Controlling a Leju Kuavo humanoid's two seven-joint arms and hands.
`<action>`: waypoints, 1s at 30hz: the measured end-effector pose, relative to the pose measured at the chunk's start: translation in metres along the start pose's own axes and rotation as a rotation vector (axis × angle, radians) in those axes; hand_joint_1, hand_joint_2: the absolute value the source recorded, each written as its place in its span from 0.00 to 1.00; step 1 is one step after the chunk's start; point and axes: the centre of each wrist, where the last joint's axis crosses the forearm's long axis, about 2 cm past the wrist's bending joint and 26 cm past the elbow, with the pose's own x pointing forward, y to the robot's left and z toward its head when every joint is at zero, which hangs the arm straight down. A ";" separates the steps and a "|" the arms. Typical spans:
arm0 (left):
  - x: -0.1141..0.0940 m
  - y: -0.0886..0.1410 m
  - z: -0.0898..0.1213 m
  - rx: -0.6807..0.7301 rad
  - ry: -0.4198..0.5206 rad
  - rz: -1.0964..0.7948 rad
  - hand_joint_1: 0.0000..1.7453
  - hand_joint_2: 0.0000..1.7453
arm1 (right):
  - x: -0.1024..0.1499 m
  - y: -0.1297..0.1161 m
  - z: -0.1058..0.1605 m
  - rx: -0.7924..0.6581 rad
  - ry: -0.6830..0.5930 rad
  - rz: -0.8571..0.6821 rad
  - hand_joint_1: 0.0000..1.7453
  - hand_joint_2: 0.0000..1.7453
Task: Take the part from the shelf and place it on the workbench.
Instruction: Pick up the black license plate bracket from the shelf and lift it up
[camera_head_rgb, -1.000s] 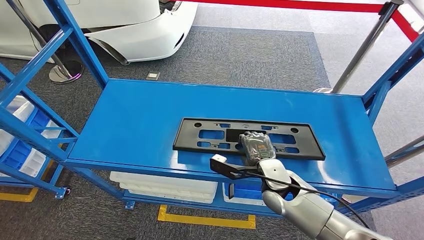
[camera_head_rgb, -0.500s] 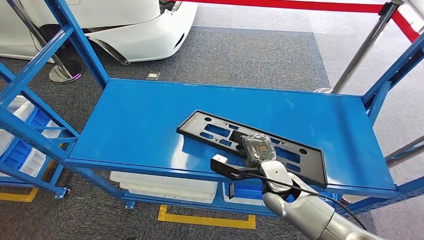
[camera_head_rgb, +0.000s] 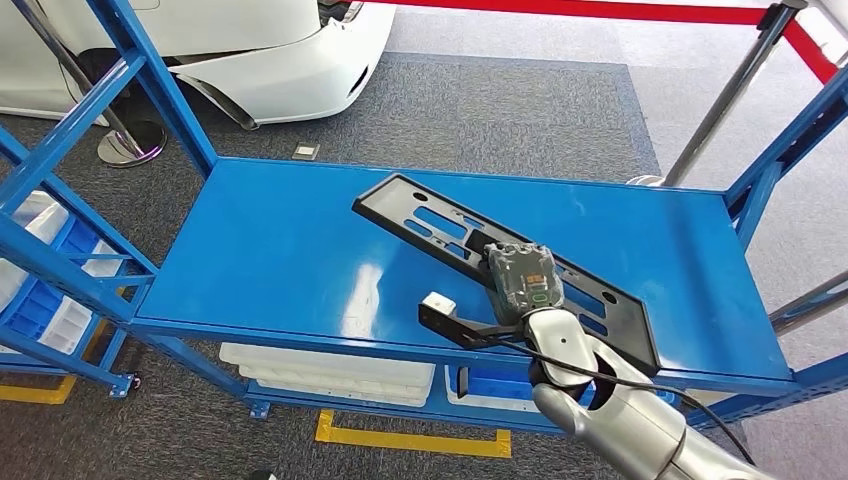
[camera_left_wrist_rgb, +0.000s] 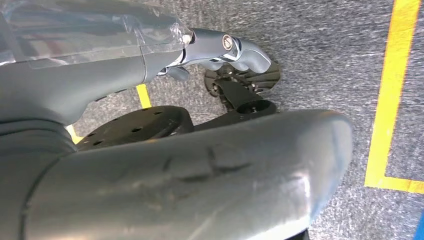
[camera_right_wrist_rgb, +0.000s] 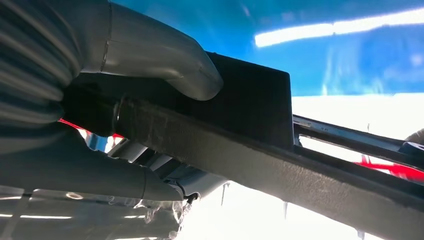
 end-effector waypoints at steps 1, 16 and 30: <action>0.000 0.000 0.000 0.000 -0.004 -0.001 0.00 0.00 | 0.001 -0.007 0.001 -0.018 -0.006 -0.002 1.00 1.00; -0.003 0.000 0.000 0.017 -0.013 0.000 0.00 0.00 | 0.004 -0.060 0.009 -0.211 -0.078 0.004 1.00 1.00; -0.008 0.001 0.002 -0.016 -0.015 0.014 0.00 1.00 | 0.012 -0.092 0.006 -0.285 -0.144 -0.024 1.00 1.00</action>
